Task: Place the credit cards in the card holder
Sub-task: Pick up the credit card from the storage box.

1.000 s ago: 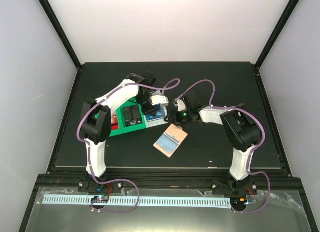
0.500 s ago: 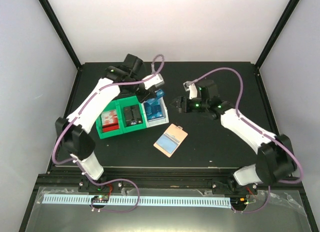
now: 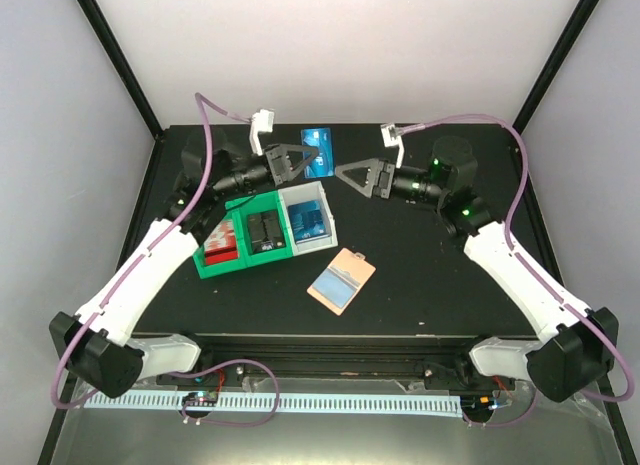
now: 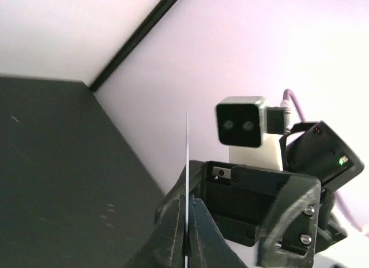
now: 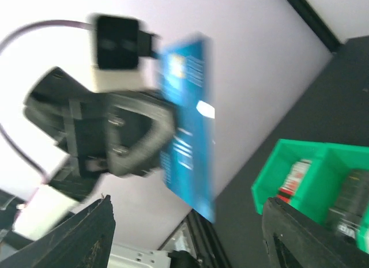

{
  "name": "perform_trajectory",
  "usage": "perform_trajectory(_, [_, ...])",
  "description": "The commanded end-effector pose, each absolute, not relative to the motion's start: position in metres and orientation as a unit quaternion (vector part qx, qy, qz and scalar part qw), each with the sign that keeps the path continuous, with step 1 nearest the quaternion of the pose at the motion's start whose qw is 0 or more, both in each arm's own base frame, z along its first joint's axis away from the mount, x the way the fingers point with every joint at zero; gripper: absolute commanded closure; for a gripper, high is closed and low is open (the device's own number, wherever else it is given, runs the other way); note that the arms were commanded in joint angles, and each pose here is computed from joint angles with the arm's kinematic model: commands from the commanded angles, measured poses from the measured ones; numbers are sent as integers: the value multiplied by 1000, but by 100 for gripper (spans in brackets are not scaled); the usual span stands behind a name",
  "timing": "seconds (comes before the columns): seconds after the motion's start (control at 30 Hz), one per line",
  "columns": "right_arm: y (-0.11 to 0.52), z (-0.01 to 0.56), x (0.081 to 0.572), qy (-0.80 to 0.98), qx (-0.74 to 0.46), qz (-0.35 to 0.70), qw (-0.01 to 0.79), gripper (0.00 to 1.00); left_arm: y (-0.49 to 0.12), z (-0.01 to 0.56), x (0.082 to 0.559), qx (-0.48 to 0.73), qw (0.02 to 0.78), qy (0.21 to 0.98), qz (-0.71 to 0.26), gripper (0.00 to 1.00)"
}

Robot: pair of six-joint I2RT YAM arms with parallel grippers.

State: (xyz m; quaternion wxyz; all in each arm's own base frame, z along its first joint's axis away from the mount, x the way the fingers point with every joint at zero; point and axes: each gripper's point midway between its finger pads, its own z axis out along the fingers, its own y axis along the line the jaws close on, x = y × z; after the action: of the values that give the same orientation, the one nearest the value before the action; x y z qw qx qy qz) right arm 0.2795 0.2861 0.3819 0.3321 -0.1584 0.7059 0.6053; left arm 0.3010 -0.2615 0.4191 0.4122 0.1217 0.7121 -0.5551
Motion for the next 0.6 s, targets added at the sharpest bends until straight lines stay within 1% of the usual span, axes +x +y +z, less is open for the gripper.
perform_trajectory(0.0, [293,425,265,662,-175,667,295,32,-268,435,290,19,307,669,-677,99])
perform_trajectory(0.07, [296,426,267,664,-168,672,282,38,-266,434,288,0,293,665,-687,98])
perform_trajectory(0.2, [302,410,275,682,-133,680,234,55,-261,432,283,-22,282,665,-691,98])
perform_trajectory(0.23, [303,407,276,685,-125,682,224,57,-260,431,282,-26,279,665,-693,99])
perform_trajectory(0.3, [302,402,278,690,-112,680,220,58,-259,428,279,-31,274,663,-696,98])
perform_trajectory(0.4, [298,398,283,707,-92,661,233,49,-256,423,278,-44,269,657,-703,98])
perform_trajectory(0.5, [295,394,288,723,-77,644,238,42,-254,422,276,-44,275,658,-700,98])
perform_trajectory(0.57, [295,386,291,738,-70,629,232,41,-254,425,274,-40,277,655,-701,98])
